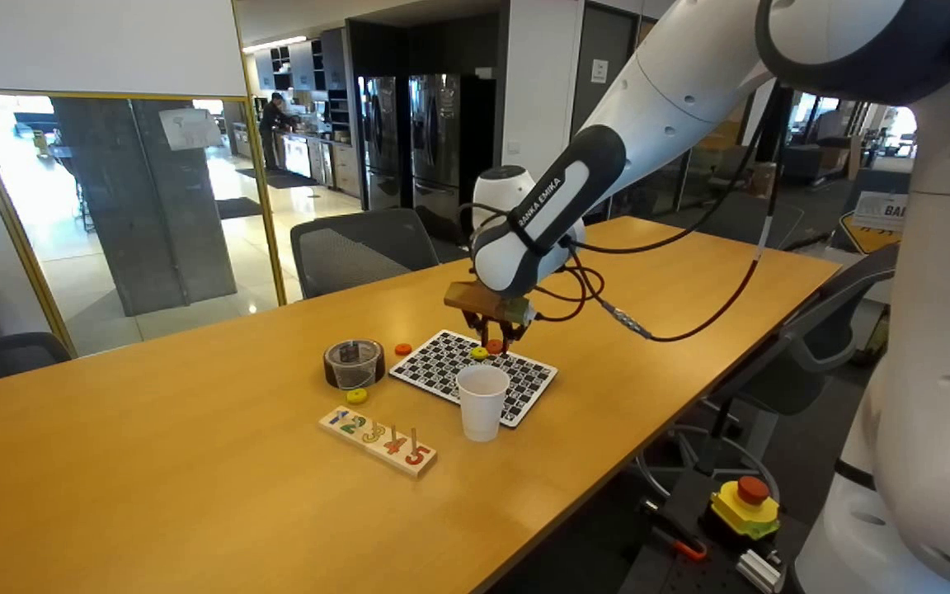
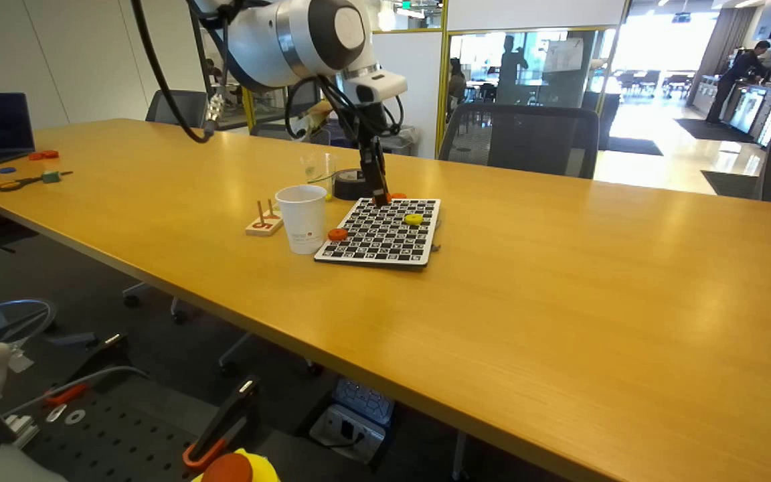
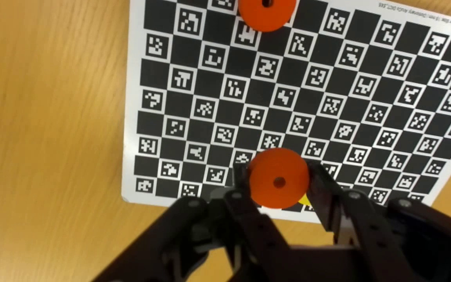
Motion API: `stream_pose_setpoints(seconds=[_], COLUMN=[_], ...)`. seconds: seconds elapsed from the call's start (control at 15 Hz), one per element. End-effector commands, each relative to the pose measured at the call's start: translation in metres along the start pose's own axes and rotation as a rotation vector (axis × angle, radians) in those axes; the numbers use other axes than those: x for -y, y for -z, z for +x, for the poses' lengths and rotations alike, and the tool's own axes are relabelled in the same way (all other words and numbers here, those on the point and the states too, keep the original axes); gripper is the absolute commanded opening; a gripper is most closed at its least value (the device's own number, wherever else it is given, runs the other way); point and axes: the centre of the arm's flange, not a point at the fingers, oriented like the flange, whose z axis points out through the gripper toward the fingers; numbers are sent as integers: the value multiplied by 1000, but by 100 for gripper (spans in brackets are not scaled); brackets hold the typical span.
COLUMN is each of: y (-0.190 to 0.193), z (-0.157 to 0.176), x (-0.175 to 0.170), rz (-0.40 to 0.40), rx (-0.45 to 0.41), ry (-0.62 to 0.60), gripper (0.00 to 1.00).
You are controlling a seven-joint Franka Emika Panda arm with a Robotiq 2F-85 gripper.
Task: Put the yellow rings in the clear cup and the orange rings in the white cup
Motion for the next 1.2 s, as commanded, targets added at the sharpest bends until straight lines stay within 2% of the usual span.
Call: stream_pose_setpoints(seconds=[0.0, 0.33, 0.6, 0.87, 1.13], y=[46, 76, 79, 73, 64], z=[-1, -18, -35, -47, -52], x=[3, -6, -5, -13, -23], rz=[-21, 40, 100, 84, 48], rx=[-8, 145, 285, 386, 444], ry=[-7, 89, 146, 184, 207], gripper=[17, 17, 17, 17, 17])
